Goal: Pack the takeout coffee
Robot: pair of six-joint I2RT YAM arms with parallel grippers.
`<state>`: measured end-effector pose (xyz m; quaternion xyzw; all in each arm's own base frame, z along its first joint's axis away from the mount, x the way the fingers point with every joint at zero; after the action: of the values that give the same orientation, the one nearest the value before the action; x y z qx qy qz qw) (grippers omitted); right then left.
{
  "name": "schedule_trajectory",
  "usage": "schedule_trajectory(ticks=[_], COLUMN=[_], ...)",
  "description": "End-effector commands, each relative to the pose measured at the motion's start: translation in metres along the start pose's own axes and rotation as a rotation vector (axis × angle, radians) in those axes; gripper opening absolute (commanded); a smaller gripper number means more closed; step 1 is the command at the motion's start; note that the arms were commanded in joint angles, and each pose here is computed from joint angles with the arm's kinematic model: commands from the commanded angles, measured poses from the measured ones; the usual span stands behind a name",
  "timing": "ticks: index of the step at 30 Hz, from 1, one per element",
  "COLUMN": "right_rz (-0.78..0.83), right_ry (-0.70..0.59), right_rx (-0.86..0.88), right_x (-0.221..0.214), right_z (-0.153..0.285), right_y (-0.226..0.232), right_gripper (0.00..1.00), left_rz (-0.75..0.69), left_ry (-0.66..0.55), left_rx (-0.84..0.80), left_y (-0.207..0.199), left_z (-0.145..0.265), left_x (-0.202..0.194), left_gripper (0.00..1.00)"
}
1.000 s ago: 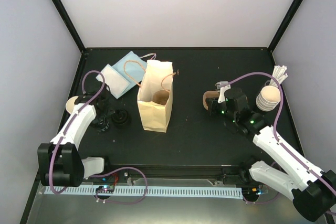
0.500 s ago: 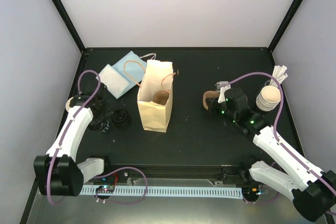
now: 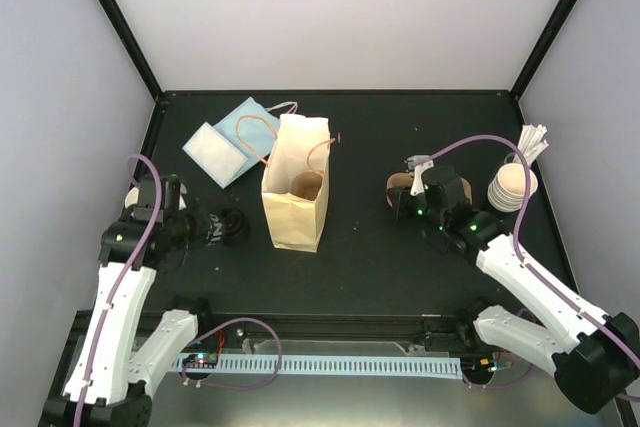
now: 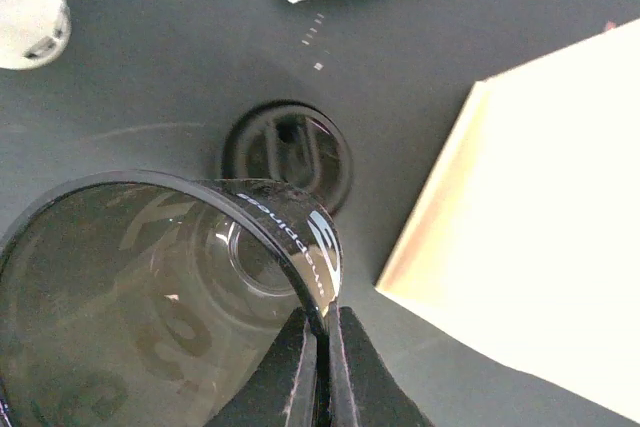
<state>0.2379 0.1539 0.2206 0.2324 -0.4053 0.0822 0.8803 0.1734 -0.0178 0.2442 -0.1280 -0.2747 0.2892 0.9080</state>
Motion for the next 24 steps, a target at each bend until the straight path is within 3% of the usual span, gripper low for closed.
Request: schedule_trajectory(ticks=[1,8,14,24], right_rz=[-0.02,-0.049,-0.066,-0.07], right_ry=[0.015,0.163,0.269,0.292], right_rx=[0.05,0.177,0.173,0.18], right_x=[0.0,-0.022,-0.037,-0.043], right_z=[-0.009,-0.036,-0.056,-0.066], right_y=[0.005,0.017,0.015,0.014], right_gripper=[0.11,0.11,0.1,0.1], left_rz=[0.008,-0.1,-0.225,-0.463], left_ry=[0.073,0.186,0.225,0.315], left_rx=[-0.112,-0.165,-0.077,-0.162], left_y=[-0.011,-0.031,-0.038,-0.075], left_z=[0.019,0.009,0.01,0.002], left_x=[-0.02,-0.055,-0.073,-0.128], left_gripper=[0.02,0.01,0.02,0.02])
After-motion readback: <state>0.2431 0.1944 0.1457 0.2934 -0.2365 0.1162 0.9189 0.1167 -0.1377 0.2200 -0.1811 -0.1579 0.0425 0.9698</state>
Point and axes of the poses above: each gripper's point midway between its finger pads, its own z axis back along the fingers, its own y axis along the line the jaws close on, x = y × z, the point moved 5 cm from there along z, back along the fingers, and after that the axes turned 3 degrees about z, right-handed, at the moved point
